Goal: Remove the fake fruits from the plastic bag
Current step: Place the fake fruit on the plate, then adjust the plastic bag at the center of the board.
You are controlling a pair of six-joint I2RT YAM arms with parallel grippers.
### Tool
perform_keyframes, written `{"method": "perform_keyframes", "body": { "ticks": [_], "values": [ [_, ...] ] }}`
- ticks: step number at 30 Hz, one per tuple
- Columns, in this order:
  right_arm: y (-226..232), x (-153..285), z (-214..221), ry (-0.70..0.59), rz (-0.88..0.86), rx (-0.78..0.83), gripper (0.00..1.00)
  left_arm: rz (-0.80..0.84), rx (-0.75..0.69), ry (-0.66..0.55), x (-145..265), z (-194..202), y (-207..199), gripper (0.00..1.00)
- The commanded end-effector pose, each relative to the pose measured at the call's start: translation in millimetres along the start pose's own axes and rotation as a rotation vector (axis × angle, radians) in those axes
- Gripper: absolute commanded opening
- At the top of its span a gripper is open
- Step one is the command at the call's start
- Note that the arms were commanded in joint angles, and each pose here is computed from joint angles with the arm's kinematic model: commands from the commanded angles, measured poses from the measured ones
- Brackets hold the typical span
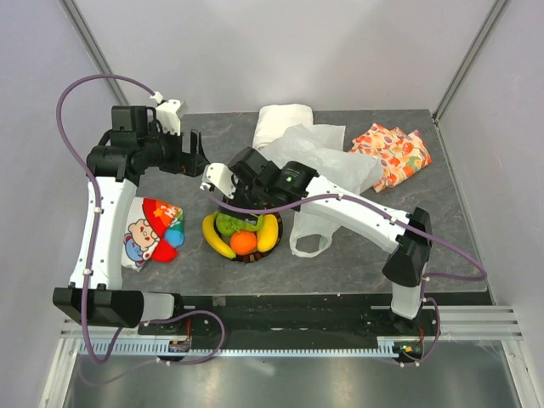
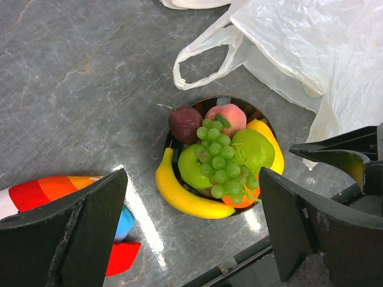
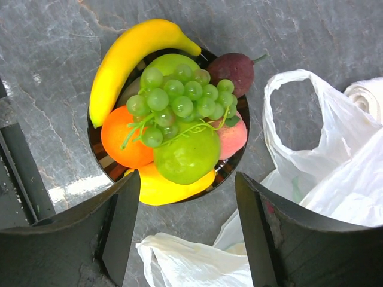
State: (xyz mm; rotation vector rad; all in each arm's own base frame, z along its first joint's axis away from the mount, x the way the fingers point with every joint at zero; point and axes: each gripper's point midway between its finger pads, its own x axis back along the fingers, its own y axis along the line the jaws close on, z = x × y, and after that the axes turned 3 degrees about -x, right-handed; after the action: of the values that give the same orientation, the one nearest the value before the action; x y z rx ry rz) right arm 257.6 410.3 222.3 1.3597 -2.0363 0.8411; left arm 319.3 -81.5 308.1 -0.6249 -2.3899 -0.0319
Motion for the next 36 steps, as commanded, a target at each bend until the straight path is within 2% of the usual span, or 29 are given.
{"method": "perform_keyframes", "body": {
  "ticks": [1,4,9,10,12,18,20,23,26,28,31,35,36],
  "values": [
    [-15,17,-13,-0.046,0.067,-0.013,0.73,0.037,0.005,-0.063,6,-21,-8,0.97],
    [-35,26,-17,-0.065,0.116,-0.037,0.75,0.037,0.006,-0.062,5,-22,-8,0.97],
    [-98,41,2,-0.074,0.219,-0.185,0.83,0.029,0.017,-0.045,-1,-16,-5,0.97],
    [-108,44,5,-0.076,0.235,-0.206,0.9,0.017,0.017,-0.047,-3,-16,-2,0.98],
    [-134,51,18,-0.081,0.28,-0.283,0.98,-0.001,0.015,-0.051,-5,-16,3,0.99],
    [-197,91,42,-0.143,0.454,-0.448,0.98,-0.023,0.021,-0.068,-16,-23,11,0.99],
    [-195,96,42,-0.177,0.378,-0.449,0.98,-0.023,0.022,-0.053,-22,-22,14,0.99],
    [-157,82,56,-0.122,0.154,-0.395,0.98,-0.038,0.012,-0.05,-27,-25,20,0.99],
    [-133,62,84,-0.061,0.065,-0.425,0.98,-0.05,0.011,-0.057,-31,-32,25,0.99],
    [-126,42,115,0.024,0.047,-0.47,0.98,-0.051,0.016,-0.062,-30,-35,25,0.99],
    [-146,22,160,0.11,0.093,-0.601,0.98,-0.059,0.009,-0.056,-32,-34,28,0.99],
    [-222,35,215,0.143,0.279,-0.761,0.98,-0.065,0.008,-0.049,-32,-30,28,0.99],
    [-242,44,213,0.117,0.328,-0.771,0.98,-0.063,0.009,-0.051,-31,-30,28,0.99]
  ]
}}
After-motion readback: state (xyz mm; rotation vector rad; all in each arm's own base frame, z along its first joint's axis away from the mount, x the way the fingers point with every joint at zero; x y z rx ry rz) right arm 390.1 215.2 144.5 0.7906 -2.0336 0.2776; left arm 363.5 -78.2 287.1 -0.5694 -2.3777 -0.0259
